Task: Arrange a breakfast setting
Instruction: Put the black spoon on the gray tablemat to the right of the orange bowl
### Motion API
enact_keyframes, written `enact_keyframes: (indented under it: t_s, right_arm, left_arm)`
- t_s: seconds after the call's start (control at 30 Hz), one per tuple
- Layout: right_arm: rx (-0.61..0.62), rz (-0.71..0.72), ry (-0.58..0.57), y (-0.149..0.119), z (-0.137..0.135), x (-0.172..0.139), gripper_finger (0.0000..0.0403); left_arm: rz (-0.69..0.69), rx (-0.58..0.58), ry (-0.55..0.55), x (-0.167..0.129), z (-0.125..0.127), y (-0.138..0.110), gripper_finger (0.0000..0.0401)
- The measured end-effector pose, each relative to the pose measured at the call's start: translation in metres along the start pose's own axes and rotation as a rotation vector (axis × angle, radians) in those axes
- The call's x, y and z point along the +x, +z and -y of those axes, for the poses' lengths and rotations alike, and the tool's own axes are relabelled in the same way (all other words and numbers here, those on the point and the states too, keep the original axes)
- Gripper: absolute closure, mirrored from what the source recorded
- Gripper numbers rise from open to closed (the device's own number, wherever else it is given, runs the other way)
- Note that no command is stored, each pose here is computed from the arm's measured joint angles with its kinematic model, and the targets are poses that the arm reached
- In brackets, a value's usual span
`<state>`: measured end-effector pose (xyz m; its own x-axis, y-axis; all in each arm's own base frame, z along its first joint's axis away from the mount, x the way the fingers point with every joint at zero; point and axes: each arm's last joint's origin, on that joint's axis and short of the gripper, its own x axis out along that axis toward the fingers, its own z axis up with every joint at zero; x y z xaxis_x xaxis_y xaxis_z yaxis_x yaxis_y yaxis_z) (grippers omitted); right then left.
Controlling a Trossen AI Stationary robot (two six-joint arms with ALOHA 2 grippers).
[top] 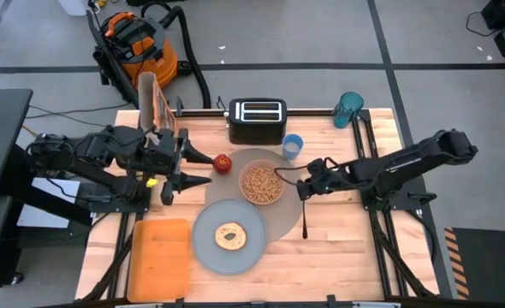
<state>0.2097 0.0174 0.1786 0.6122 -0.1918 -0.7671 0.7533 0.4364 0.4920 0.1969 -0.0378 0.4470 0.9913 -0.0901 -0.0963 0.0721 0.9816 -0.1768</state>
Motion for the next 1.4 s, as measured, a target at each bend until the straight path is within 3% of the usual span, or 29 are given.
enact_keyframes:
  t_s: [0.27,0.43,0.83,1.07,1.4]
  right_arm:
    - [0.082,-0.004,0.149,0.012,0.040,0.027,0.0386]
    - [0.088,0.024,0.149,0.022,0.052,0.034,0.0386]
    - [0.141,-0.016,0.195,0.026,0.054,0.062,0.0385]
    - [0.140,-0.037,0.171,0.022,0.057,0.072,0.0364]
    - [0.095,-0.005,0.195,0.024,0.055,0.071,0.0354]
  left_arm:
    - [-0.012,-0.061,0.004,0.007,0.001,-0.002,0.0164]
    - [-0.015,-0.065,0.005,0.012,0.001,-0.004,0.0164]
    - [-0.032,-0.074,0.009,0.020,0.001,-0.007,0.0164]
    - [-0.032,-0.075,0.008,0.020,0.001,-0.007,0.0164]
    - [-0.032,-0.057,0.008,0.020,0.001,-0.007,0.0164]
